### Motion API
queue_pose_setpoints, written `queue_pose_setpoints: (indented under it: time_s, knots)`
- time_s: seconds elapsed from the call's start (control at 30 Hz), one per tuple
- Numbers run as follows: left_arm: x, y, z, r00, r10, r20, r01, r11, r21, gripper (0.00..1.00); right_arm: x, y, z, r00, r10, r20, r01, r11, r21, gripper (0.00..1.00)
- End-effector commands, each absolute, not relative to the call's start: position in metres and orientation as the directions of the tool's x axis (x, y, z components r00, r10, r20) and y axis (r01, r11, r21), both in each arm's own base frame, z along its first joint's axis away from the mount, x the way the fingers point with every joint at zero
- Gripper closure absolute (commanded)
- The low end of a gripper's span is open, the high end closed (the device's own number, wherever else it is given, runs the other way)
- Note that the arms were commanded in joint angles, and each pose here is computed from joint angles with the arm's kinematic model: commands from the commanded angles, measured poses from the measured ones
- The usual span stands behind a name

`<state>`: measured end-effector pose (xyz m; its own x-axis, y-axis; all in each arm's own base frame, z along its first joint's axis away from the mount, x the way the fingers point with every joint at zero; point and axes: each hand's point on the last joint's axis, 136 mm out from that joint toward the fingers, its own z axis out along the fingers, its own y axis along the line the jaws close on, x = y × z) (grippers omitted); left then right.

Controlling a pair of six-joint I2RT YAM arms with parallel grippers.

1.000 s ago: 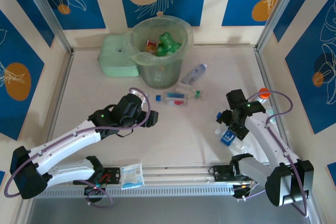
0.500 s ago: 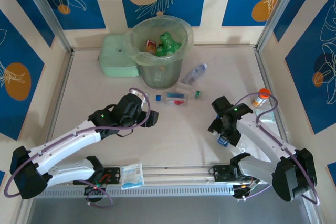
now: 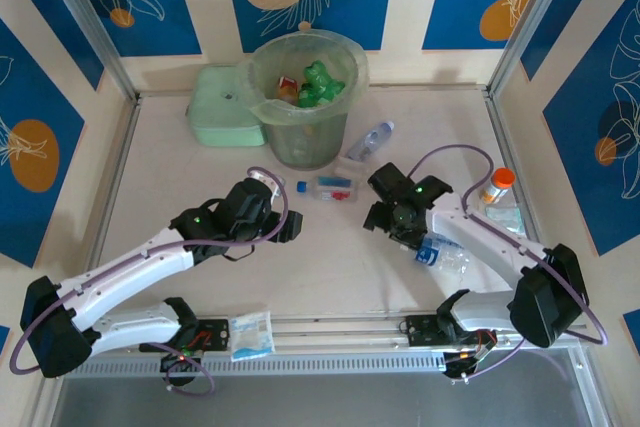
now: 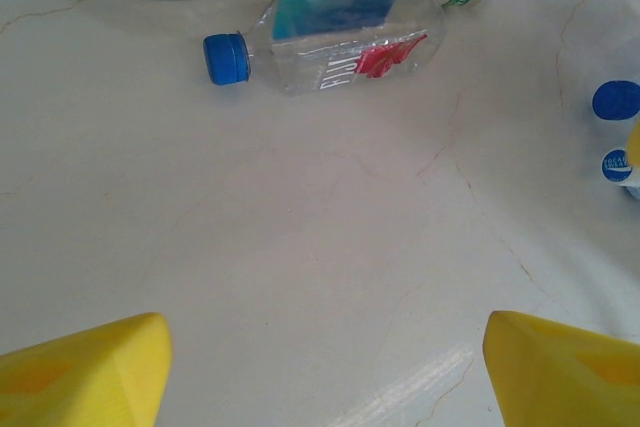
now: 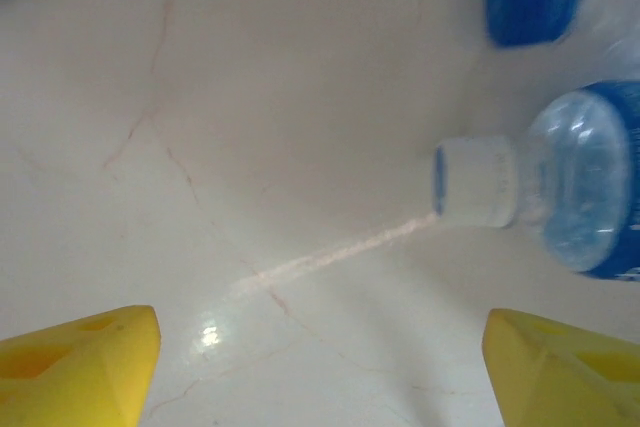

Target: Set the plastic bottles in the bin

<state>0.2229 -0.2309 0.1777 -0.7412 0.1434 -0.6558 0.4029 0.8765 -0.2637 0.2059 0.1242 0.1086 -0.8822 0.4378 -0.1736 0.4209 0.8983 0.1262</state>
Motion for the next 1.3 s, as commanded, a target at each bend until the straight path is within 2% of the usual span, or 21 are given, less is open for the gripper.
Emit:
queue_pose_setpoints:
  time_s: [0.0,0.07,0.2,0.33,0.5,0.7,0.97,1.27]
  knots:
    - [0.223,-0.233,0.188,-0.721,0.162,-0.674,0.429,0.868,-0.250,0.18,0.197,0.075,0.119,-0.863,0.448,-0.234,0.465,0.885,-0.020,0.14]
    - [0.223,-0.235,0.188,-0.722,0.163,-0.673,0.431,0.866,-0.253,0.18,0.189,0.050,0.111,-0.825,0.524,-0.212,0.546,0.836,-0.056,0.14]
    - [0.224,-0.236,0.187,-0.723,0.159,-0.673,0.432,0.864,-0.260,0.18,0.177,0.012,0.094,-0.688,0.690,-0.226,0.706,0.708,0.011,0.14]
    - [0.223,-0.237,0.186,-0.726,0.164,-0.667,0.434,0.863,-0.260,0.18,0.175,0.002,0.072,-0.624,0.761,-0.179,0.765,0.642,0.060,0.14]
    - [0.223,-0.233,0.188,-0.719,0.165,-0.675,0.433,0.866,-0.250,0.18,0.179,0.017,0.054,-0.671,0.731,-0.122,0.729,0.681,0.069,0.15]
    - [0.223,-0.234,0.185,-0.723,0.159,-0.672,0.429,0.866,-0.257,0.18,0.190,0.052,0.061,-0.743,0.655,-0.138,0.642,0.756,0.126,0.15]
    - [0.223,-0.234,0.183,-0.723,0.166,-0.670,0.431,0.867,-0.251,0.18,0.198,0.106,0.062,-0.833,0.540,-0.115,0.534,0.841,0.086,0.15]
    - [0.218,-0.242,0.176,-0.727,0.199,-0.657,0.471,0.841,-0.266,0.15,0.206,0.117,0.071,-0.846,0.510,-0.156,0.515,0.857,0.010,0.13]
